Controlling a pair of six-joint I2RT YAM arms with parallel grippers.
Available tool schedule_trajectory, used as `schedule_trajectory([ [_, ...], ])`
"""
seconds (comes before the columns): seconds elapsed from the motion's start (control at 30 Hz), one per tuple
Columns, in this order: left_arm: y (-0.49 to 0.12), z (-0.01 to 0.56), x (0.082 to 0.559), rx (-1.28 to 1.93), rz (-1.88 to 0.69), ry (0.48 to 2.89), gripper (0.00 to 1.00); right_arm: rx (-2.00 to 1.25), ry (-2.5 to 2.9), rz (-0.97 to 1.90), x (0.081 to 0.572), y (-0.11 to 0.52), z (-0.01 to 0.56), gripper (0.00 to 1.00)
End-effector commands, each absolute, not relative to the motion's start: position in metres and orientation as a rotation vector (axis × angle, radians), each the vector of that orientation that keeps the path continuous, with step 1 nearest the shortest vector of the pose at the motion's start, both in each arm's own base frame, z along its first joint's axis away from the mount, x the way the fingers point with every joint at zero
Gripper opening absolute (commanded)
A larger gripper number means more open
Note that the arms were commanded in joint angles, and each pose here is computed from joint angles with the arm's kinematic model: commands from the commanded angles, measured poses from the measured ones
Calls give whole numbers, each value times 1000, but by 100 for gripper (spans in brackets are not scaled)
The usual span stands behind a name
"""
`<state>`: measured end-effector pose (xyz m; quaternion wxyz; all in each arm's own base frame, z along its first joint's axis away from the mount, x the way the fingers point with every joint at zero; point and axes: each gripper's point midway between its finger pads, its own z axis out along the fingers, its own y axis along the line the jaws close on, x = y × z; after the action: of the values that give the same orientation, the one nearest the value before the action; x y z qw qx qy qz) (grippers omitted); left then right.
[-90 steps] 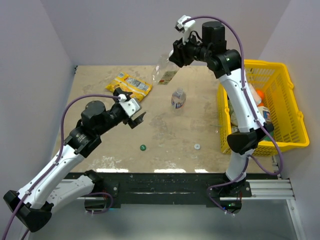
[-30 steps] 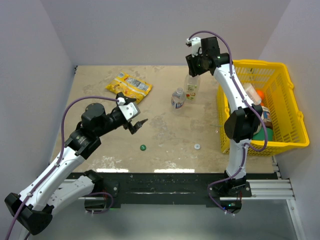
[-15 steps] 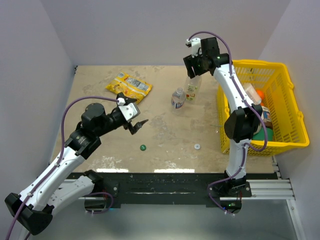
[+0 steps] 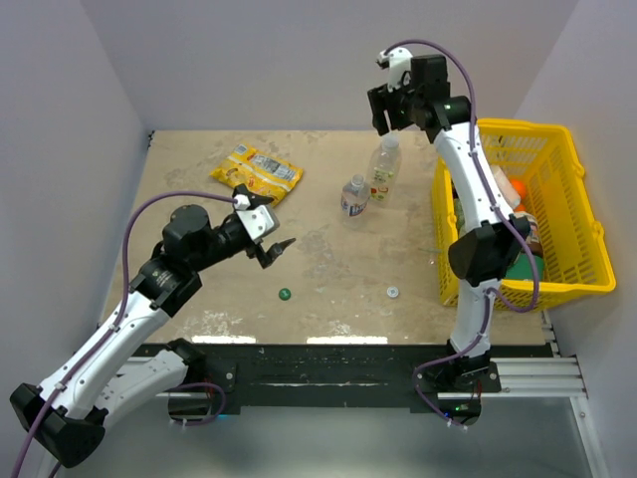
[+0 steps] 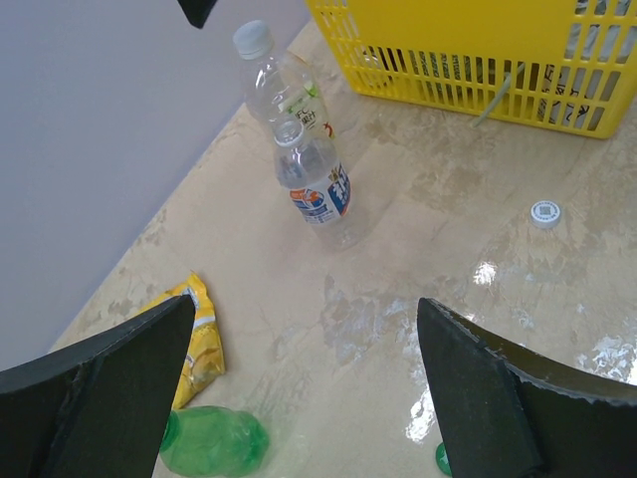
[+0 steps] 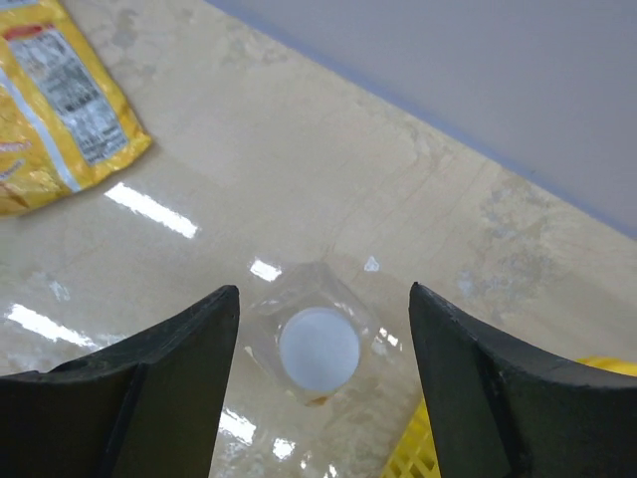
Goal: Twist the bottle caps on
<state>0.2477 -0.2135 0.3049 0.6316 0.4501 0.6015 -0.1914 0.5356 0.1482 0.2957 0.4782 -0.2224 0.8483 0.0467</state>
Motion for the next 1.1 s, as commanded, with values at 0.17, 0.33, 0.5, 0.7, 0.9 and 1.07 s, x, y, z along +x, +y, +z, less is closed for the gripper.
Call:
schedule_trajectory([
  [0.17,-218,317,252,1007,-467,1344,99,-865,1924,375,446,210,344,62],
  [0.33,-221,320,252,1004,-486,1335,99,-953,2020,395,414,229,305,54],
  [0.5,-219,321,250,1001,-485,1332,99,-940,2118,370,409,232,274,60],
  [0.7,-214,318,248,993,-476,1339,99,-909,2210,298,416,223,245,61],
  [0.9,-212,318,250,982,-475,1339,99,-905,2244,268,423,222,231,58],
  [1.07,-212,317,251,982,-477,1342,99,-902,2255,261,429,224,223,57],
])
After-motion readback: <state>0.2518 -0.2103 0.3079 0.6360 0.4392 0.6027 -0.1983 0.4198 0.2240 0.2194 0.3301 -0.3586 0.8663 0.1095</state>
